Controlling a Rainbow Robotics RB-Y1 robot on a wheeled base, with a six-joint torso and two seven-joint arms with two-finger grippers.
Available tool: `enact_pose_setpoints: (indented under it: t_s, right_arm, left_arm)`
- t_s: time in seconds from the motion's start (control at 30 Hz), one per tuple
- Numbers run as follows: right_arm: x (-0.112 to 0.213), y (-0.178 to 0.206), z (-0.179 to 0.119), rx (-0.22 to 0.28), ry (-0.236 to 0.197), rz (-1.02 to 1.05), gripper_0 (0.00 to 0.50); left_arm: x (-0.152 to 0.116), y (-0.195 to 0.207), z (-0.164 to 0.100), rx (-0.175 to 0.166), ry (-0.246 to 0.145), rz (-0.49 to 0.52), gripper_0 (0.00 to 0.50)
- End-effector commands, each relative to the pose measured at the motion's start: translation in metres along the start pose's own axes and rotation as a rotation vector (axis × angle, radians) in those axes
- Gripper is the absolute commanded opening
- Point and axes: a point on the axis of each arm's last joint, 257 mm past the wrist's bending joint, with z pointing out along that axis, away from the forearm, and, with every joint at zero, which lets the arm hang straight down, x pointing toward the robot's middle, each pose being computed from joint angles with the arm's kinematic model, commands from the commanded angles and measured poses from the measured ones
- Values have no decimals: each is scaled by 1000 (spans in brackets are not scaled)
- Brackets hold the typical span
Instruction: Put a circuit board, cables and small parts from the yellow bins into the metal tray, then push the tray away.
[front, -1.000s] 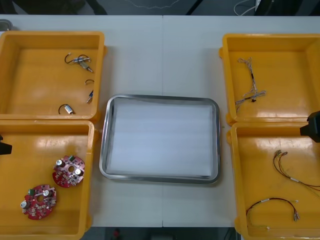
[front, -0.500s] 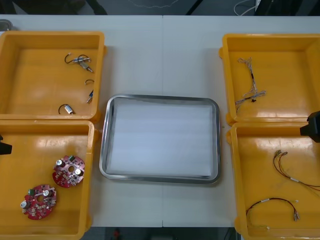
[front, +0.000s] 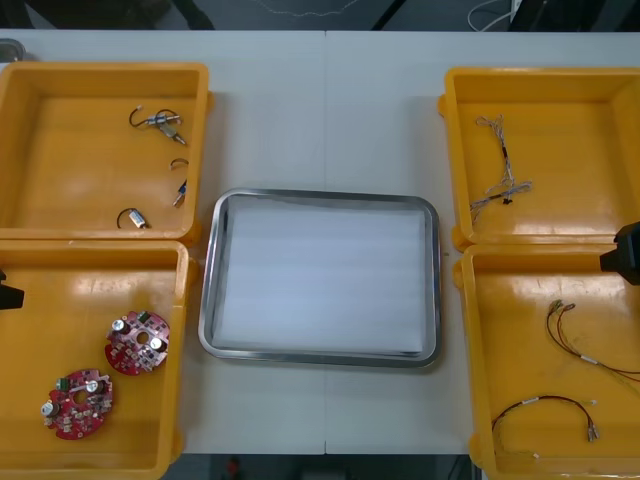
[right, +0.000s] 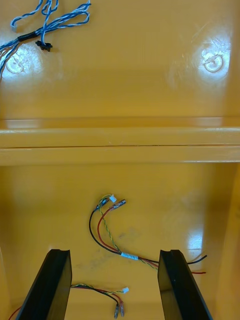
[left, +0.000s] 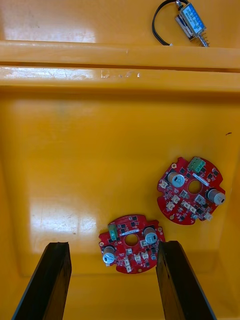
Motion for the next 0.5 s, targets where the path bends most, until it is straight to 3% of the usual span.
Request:
enact_pose_setpoints:
  t_s: [0.03, 0.5]
  right_arm:
    - [-5, -2, -10, -1, -35, 41, 500]
    - [-5, -2, -10, -1, -35, 41, 500]
  left_arm:
    - [-3, 8, -12, -35, -20, -47, 500]
    - [-3, 8, -12, -35, -20, -47, 500]
